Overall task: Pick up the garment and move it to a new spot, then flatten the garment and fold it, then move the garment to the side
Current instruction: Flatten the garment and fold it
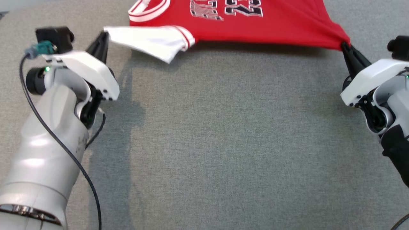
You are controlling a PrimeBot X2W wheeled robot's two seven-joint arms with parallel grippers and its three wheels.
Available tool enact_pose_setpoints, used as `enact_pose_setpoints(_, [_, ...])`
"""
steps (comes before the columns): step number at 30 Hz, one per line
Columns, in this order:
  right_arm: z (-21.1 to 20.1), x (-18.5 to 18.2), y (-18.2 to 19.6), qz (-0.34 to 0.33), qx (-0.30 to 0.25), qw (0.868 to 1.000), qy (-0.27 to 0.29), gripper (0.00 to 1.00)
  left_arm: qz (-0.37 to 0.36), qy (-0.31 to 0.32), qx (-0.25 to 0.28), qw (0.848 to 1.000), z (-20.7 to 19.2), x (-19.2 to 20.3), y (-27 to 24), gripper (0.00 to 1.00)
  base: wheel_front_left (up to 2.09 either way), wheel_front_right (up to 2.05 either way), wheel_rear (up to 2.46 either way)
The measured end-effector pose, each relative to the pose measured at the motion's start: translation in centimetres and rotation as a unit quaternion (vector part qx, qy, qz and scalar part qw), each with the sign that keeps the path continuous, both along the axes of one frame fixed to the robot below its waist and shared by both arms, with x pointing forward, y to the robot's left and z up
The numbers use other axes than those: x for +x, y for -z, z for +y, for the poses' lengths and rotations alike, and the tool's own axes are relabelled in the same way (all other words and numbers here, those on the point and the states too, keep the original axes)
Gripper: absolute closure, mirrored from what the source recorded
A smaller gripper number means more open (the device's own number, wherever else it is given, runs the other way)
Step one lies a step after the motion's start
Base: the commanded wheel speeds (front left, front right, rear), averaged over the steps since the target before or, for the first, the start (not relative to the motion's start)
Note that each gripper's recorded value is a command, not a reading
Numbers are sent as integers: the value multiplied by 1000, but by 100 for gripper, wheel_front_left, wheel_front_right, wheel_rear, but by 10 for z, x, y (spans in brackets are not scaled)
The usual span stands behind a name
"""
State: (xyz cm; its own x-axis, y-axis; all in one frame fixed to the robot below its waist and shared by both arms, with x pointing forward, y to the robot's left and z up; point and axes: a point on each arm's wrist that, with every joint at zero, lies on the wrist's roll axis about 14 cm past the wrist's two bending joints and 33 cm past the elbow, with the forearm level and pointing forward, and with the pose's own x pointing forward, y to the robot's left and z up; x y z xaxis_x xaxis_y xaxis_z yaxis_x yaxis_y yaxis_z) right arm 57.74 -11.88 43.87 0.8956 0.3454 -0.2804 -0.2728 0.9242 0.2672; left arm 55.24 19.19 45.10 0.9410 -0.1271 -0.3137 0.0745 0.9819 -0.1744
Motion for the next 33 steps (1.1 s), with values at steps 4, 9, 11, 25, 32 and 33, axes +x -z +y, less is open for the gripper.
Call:
enact_pose_setpoints(4, [3,-8,-4,-3,-7,1000,-6,100,34,22,26,999,3,-24,12,100,0,0,0])
enact_pose_setpoints(9, [6,-16,-6,-5,-23,1000,-18,100,78,52,57,994,5,-51,28,100,0,0,0])
enact_pose_setpoints(11, [6,-21,-5,-3,-32,999,-22,100,94,62,66,991,7,-61,32,100,0,0,0])
enact_pose_setpoints(25, [-6,-51,1,18,-93,995,-44,100,174,114,73,975,3,-116,43,100,0,0,0])
enact_pose_setpoints(32, [-19,-72,8,56,-115,990,-51,100,206,130,29,969,-6,-142,41,100,0,0,0])
enact_pose_setpoints(33, [-21,-75,9,61,-117,990,-52,100,211,133,21,968,-8,-146,40,100,0,0,0])
